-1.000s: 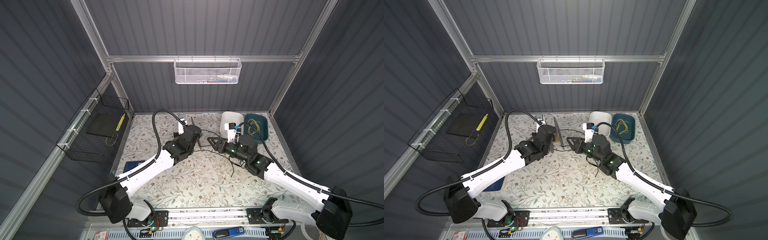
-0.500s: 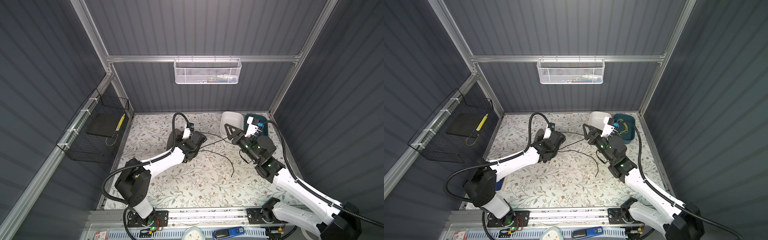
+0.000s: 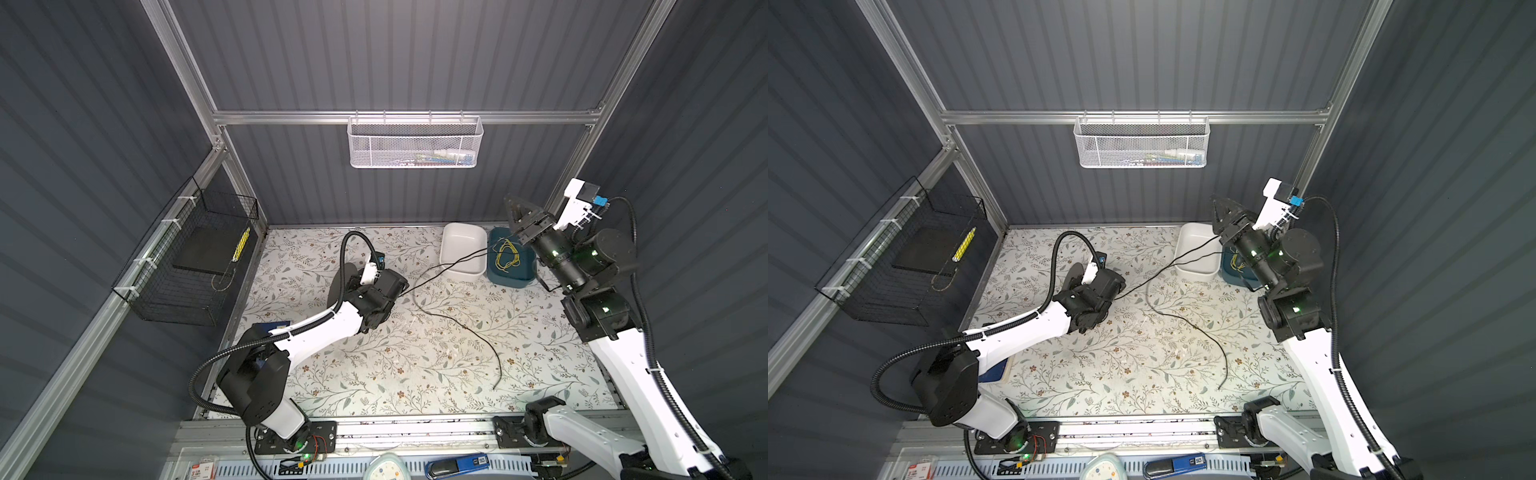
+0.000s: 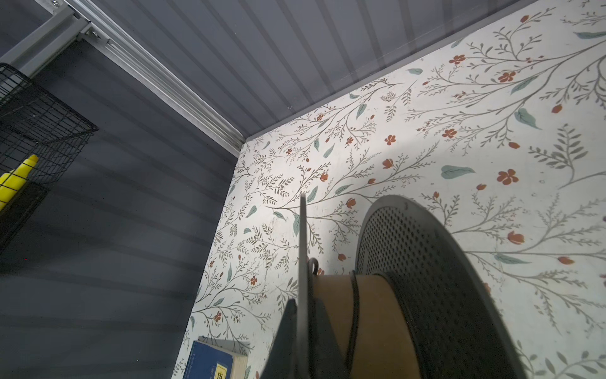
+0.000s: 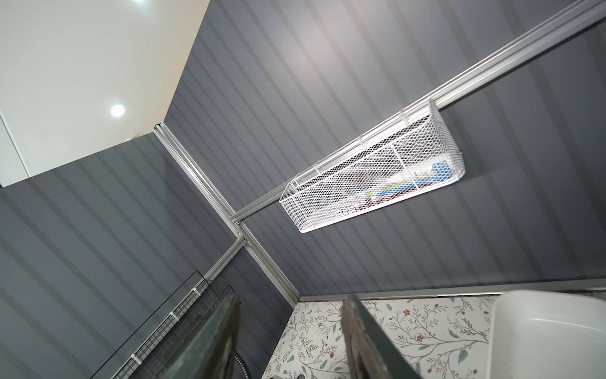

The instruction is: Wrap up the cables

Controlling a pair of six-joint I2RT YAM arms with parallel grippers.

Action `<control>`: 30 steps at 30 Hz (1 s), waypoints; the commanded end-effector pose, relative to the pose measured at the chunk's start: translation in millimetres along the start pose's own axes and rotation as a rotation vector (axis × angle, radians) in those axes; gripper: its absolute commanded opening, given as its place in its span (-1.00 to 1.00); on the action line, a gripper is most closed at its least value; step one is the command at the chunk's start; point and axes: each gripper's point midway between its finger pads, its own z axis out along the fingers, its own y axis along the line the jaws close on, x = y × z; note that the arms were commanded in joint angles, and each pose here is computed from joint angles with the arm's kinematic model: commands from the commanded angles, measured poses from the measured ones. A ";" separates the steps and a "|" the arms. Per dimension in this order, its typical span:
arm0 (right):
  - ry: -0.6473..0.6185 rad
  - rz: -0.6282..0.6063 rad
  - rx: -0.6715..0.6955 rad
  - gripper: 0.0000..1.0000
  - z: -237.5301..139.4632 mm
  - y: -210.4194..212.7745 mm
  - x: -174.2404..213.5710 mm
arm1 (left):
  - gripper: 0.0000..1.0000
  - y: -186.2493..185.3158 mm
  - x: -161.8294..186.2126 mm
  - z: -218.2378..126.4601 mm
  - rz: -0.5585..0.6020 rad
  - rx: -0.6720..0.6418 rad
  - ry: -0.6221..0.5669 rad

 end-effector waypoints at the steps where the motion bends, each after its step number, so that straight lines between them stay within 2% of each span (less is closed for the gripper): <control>1: 0.074 -0.033 0.025 0.01 3.9 -6.2 1.2 | -1.00 8.8 3.7 -6.1 0.027 0.015 0.003; 4: 0.081 -0.041 0.033 0.00 11.7 -7.1 -11.1 | -1.00 17.4 6.1 -11.5 0.026 0.017 -0.002; 7: 0.066 -0.046 0.049 -0.10 17.0 -9.8 -23.5 | -1.00 25.5 8.2 -16.0 0.025 0.017 -0.011; 12: 0.116 -0.003 0.009 -0.99 43.6 -12.2 -21.1 | -1.00 24.2 4.1 -26.0 0.027 0.104 -0.015; 16: 0.100 -0.028 0.018 -1.00 72.3 -18.9 -33.0 | -1.00 16.0 1.3 -43.3 0.083 0.241 -0.018; 21: 0.070 -0.082 0.061 -1.00 120.5 -33.4 -56.9 | -1.00 0.7 14.5 -73.1 0.264 0.349 -0.002; 23: 0.050 -0.095 0.105 -1.00 139.7 -47.6 -63.4 | -1.00 -1.9 17.6 -87.2 0.302 0.392 -0.029; 26: 0.071 -0.113 0.182 -1.00 169.1 -78.2 -55.8 | -1.00 4.8 14.0 -109.5 0.274 0.496 -0.071; 30: 0.132 -0.124 0.301 -1.00 193.9 -134.6 -21.7 | -1.00 33.6 -12.8 -141.1 0.171 0.585 -0.182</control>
